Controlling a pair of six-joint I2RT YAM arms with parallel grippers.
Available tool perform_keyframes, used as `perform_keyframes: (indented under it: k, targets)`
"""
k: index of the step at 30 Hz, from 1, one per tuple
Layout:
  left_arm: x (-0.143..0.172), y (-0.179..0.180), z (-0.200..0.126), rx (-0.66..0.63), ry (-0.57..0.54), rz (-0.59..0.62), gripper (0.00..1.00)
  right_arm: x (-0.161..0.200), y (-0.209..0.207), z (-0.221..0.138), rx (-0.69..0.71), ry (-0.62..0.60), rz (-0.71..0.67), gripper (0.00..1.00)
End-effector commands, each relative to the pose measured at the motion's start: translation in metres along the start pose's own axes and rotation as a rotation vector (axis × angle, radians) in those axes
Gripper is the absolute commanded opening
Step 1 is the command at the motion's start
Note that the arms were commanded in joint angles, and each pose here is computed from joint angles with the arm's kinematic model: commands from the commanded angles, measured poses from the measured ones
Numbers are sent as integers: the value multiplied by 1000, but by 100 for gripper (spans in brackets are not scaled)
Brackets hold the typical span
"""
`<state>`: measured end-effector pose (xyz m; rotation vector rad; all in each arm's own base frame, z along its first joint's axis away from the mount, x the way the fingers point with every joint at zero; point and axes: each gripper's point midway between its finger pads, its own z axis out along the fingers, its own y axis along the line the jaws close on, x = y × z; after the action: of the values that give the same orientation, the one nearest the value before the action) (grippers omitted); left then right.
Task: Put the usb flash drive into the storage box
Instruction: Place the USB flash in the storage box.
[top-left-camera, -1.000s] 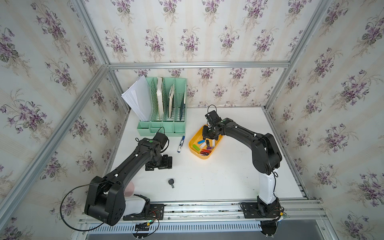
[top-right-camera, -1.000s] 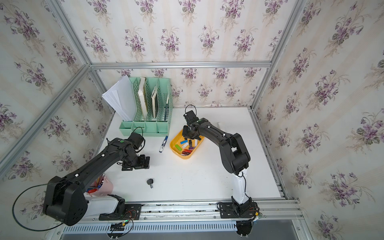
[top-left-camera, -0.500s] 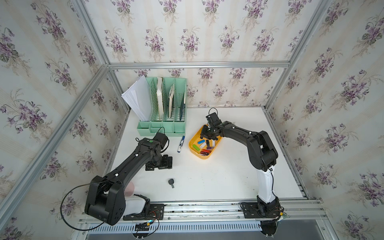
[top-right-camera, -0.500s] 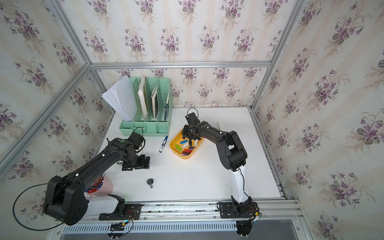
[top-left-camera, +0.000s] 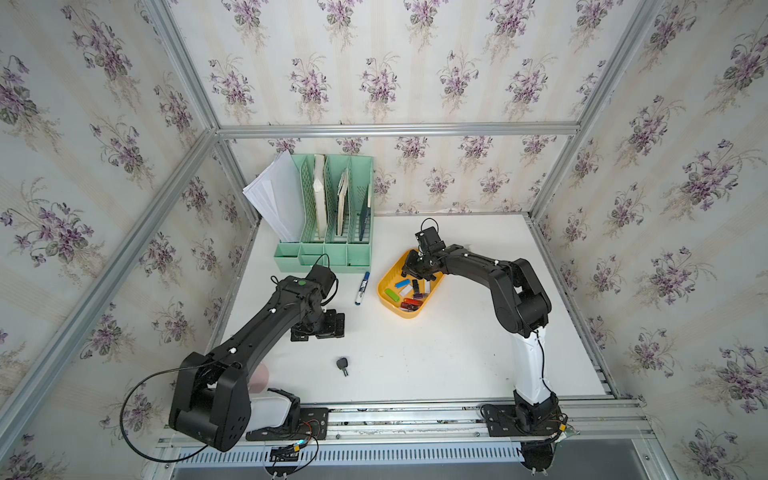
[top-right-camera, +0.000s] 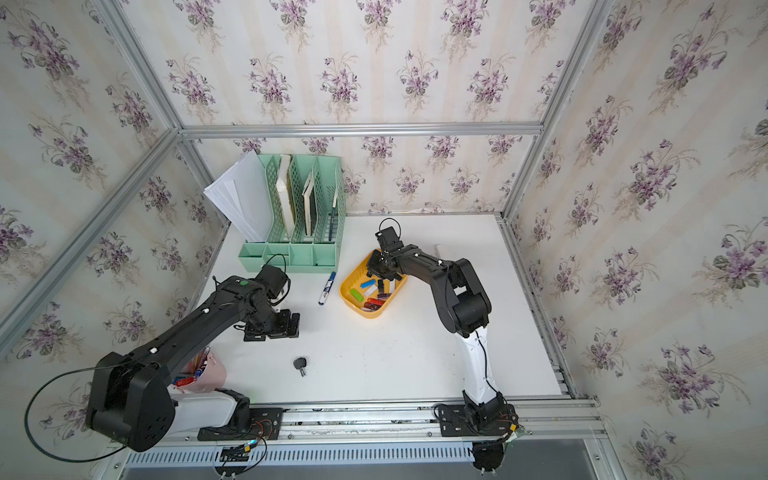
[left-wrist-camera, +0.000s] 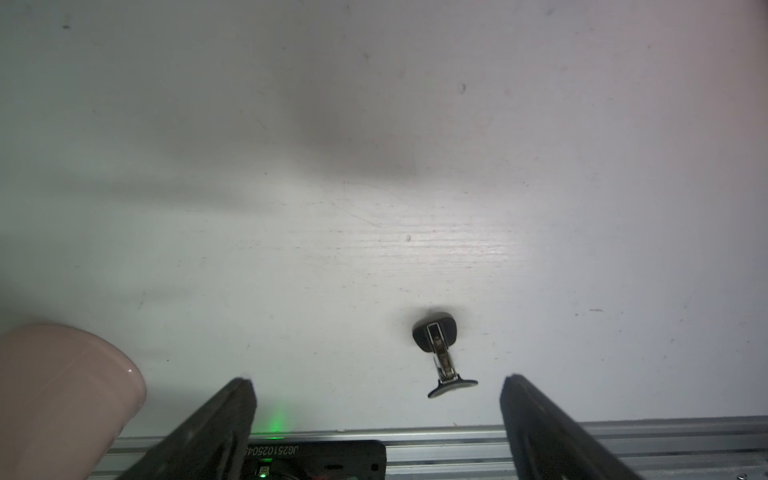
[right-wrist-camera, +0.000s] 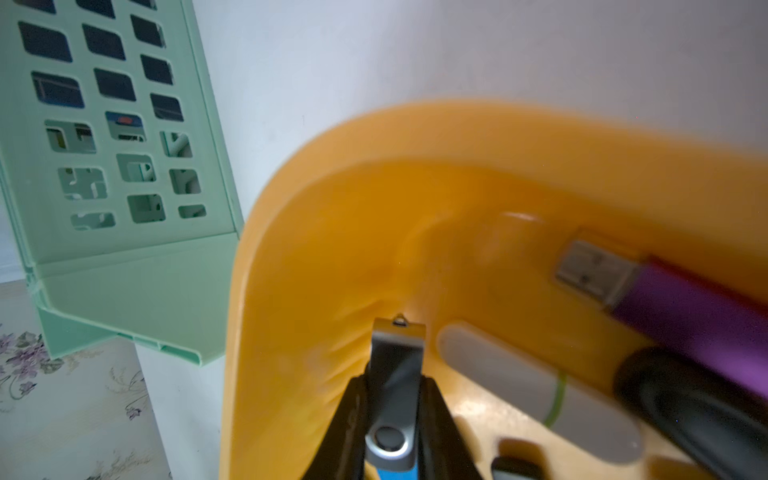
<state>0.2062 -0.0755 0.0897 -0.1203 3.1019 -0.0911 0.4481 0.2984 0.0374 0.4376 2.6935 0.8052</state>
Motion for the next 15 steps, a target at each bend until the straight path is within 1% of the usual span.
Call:
perform_keyframes:
  k: [1,12,14,15]
  targets:
    - [1,0,0,6,1,6,97,-2,4,1,-12,-3,-5,15]
    - [1,0,0,5,-1,4,97,6,0,9,-13,37,-12,16]
    - [1,0,0,4,1,4,97,7,0,11,-10,47,-15,21]
    - [2,0,0,4,3,4,97,6,-1,11,-9,47,-18,26]
